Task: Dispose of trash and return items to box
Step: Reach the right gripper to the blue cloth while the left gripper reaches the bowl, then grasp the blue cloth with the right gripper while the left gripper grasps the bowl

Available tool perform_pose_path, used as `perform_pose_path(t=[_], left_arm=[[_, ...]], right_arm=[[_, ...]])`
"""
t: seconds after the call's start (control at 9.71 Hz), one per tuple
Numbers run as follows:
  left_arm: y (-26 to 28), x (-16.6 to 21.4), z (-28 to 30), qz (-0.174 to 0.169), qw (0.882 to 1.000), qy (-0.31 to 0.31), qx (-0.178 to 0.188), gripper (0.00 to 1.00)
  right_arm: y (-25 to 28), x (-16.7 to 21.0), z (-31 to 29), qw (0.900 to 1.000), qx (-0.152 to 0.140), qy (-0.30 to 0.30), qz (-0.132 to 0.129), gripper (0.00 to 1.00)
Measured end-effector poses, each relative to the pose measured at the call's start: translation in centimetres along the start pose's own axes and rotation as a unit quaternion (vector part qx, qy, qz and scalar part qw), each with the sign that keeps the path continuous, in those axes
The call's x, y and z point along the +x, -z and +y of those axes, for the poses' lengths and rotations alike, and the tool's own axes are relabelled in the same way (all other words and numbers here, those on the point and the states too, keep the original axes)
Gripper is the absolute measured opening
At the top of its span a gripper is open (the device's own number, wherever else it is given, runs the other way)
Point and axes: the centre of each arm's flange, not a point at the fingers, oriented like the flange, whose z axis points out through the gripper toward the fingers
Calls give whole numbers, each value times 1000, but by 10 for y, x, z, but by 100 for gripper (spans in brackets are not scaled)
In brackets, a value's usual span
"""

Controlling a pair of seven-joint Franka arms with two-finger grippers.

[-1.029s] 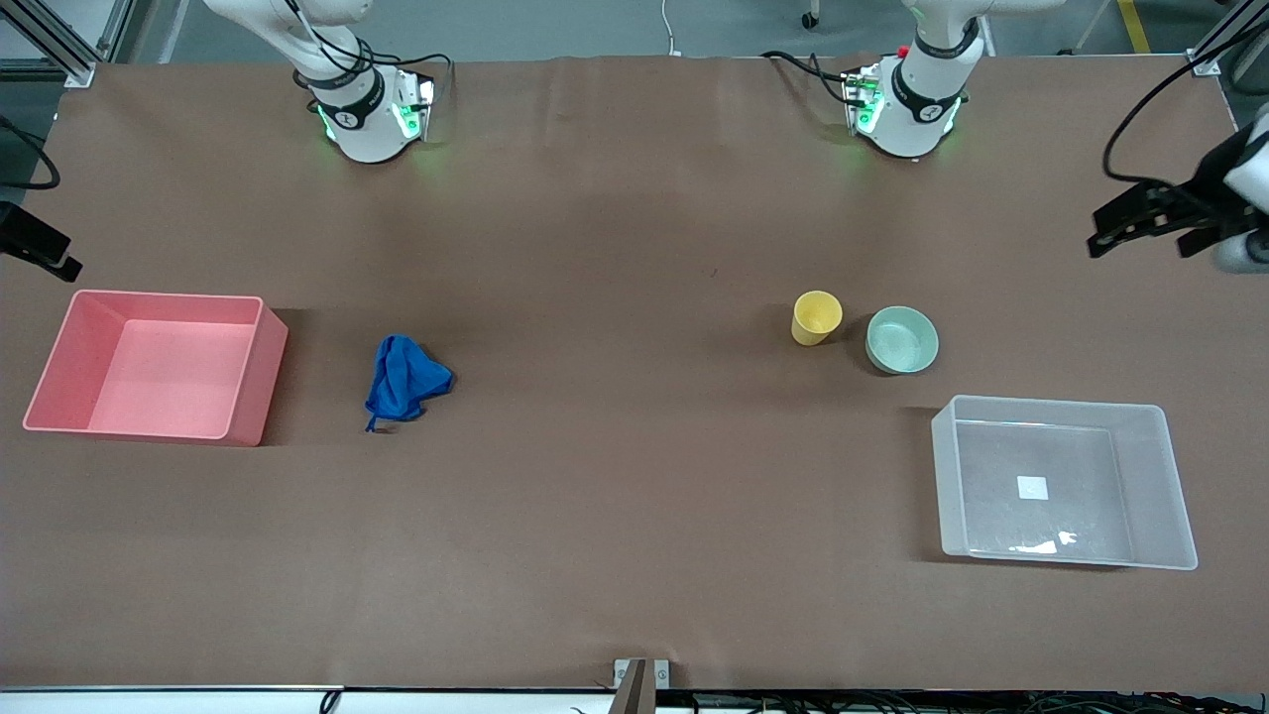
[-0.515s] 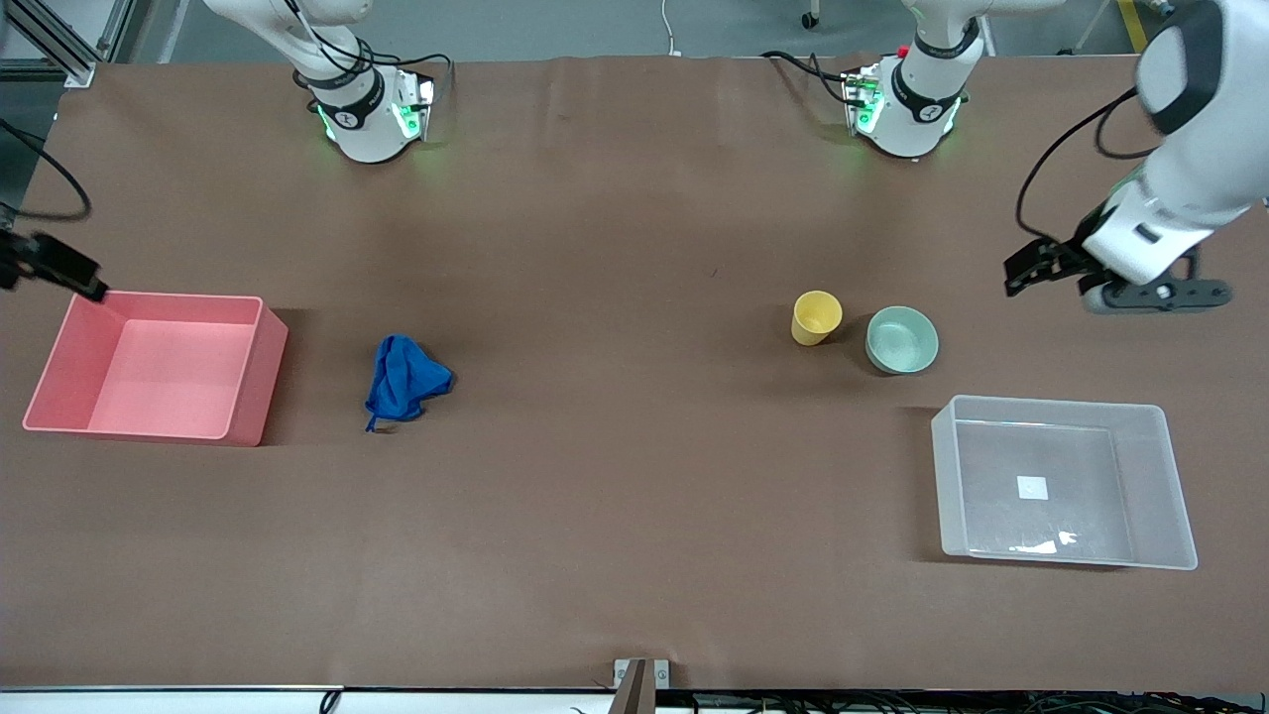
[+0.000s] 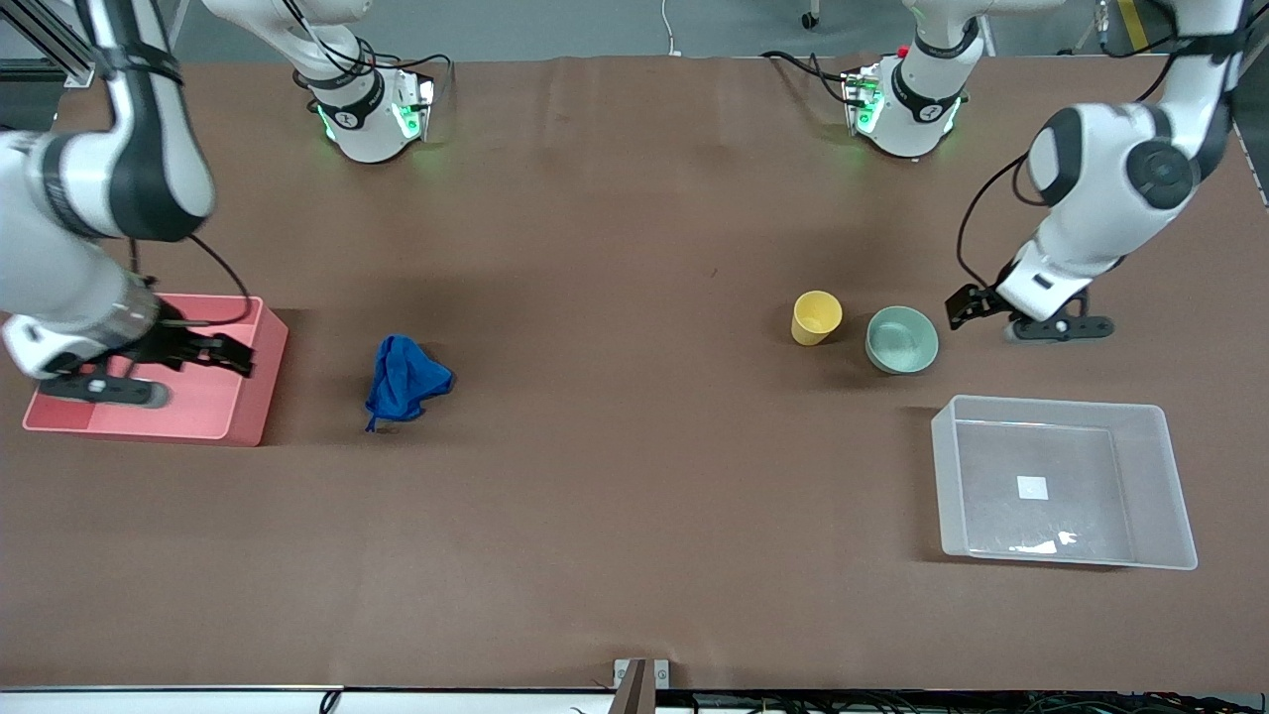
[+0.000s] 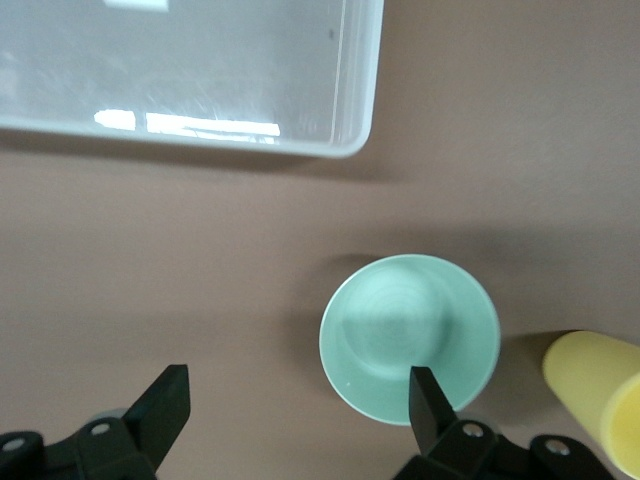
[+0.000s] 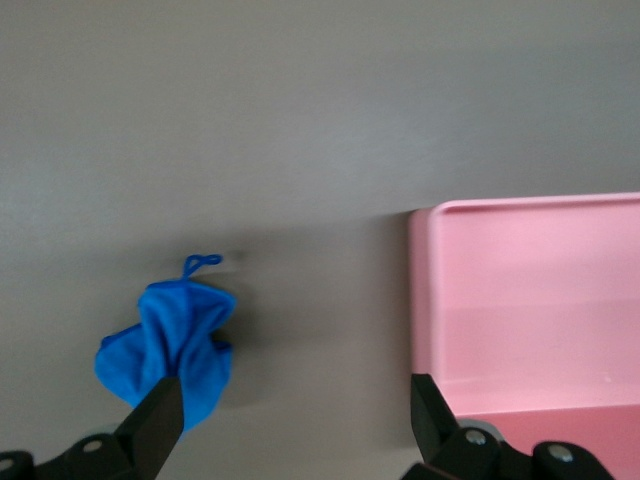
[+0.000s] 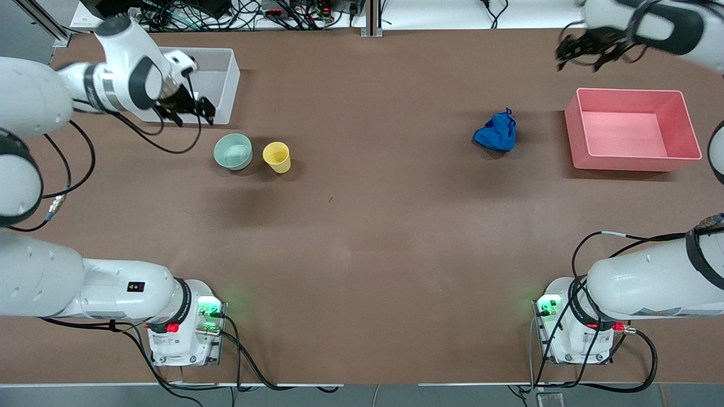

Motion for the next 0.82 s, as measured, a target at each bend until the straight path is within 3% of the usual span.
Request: perform_pose_path(t=[0.31,0.51,0.62,0.82], left_arm=[[-72,2,-1,1,1000,-2,2,96],[-102,-6,0,-16,1000,-4,3,93],[-107,-10,0,-22,1000,-4,3,87],[-106,-9,7,-16,1000,-13,1,56]], right_arm=[[-78,-29,-65,1000,19,1,14,100],[-119,-39,-90,999,31,2,16,100],[-138,-43,-100,999,33,9,9,100],[-160,-48,-107,999,30,20,1,96]])
